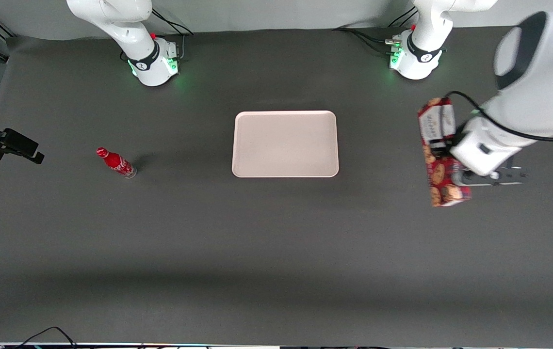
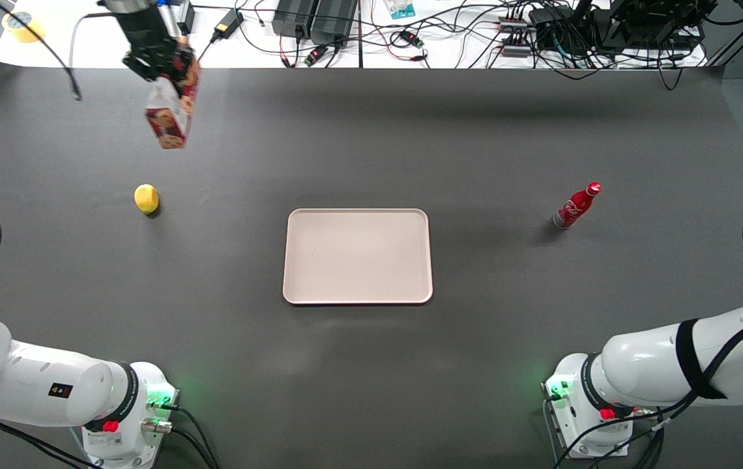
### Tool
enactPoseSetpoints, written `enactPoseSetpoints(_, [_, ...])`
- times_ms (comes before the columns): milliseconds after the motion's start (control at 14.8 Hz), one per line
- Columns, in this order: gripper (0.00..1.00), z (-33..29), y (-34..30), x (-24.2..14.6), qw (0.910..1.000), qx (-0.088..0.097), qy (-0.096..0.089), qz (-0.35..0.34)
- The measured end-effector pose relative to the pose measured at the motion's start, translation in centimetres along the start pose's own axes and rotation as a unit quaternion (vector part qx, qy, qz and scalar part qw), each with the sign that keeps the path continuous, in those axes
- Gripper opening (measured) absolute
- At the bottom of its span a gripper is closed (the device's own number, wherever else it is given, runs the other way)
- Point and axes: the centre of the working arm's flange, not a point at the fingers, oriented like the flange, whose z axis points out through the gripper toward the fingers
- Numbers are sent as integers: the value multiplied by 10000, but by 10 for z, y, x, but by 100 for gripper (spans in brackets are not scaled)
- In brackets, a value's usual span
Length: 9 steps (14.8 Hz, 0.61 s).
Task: Place red cookie box on tray
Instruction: 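Lift the cookie box and carry it toward the pink tray, then lower the held cookie box onto the tray's edge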
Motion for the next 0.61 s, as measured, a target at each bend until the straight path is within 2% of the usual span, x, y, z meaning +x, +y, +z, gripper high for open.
enactPoseSetpoints(135, [15, 9, 43, -15, 9999, 12, -21, 110])
enactPoseSetpoints(339, [15, 41, 103, -38, 9999, -26, 109, 89])
enactPoseSetpoints(609, [15, 112, 172, -83, 9996, 87, 239, -113])
